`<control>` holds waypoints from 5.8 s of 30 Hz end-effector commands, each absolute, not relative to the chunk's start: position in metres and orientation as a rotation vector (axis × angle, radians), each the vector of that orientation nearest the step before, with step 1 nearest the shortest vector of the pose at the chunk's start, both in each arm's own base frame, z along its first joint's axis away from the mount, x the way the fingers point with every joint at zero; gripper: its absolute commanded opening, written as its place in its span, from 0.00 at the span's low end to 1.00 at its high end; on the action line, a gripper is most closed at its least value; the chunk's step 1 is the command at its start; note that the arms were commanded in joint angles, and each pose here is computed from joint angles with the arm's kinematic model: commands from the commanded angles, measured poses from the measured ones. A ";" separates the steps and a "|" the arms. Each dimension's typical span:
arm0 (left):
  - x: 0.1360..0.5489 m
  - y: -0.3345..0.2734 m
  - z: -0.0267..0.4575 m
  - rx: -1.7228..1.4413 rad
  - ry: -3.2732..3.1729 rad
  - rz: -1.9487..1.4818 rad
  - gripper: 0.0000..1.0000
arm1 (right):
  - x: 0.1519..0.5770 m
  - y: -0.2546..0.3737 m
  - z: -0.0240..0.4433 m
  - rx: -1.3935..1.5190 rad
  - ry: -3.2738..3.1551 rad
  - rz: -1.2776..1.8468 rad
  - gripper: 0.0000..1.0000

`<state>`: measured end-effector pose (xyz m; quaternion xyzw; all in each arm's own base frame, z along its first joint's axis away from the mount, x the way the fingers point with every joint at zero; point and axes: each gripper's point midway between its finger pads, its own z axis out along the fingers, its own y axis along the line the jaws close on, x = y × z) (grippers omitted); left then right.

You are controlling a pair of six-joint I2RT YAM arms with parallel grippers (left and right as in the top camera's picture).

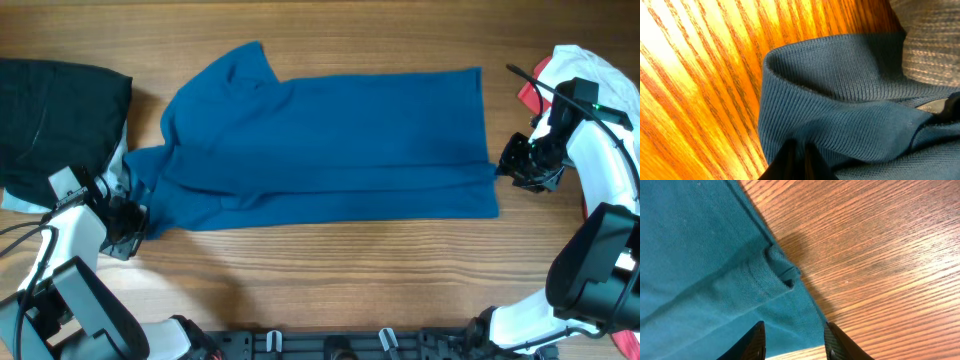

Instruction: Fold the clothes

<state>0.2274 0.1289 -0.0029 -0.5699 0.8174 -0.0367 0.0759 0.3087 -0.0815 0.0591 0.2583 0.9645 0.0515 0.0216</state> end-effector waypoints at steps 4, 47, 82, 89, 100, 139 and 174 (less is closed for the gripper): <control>0.201 0.125 -0.019 -1.771 2.530 -0.043 0.12 | 0.300 -0.049 0.057 0.577 3.068 0.420 0.38; 0.199 0.123 -0.020 -1.778 2.539 -0.042 0.12 | 0.300 -0.047 0.025 0.762 2.992 0.431 0.44; 0.219 0.043 -0.019 -1.407 2.827 -0.154 0.19 | 0.212 -0.172 -0.005 1.571 2.782 -0.198 0.04; 0.236 0.047 0.020 -1.337 2.808 -0.162 0.11 | 0.237 -0.167 0.007 1.497 2.760 -0.037 0.04; 0.271 0.035 0.094 -1.188 2.658 -0.328 0.66 | 0.245 -0.146 0.044 1.415 2.715 0.151 0.25; 0.274 -0.207 0.004 0.669 2.790 -0.078 0.24 | 0.249 -0.111 0.079 1.137 2.764 0.219 0.50; 0.305 -0.186 0.076 0.174 2.726 -0.223 0.38 | 0.232 -0.110 -0.010 1.293 2.879 0.193 0.46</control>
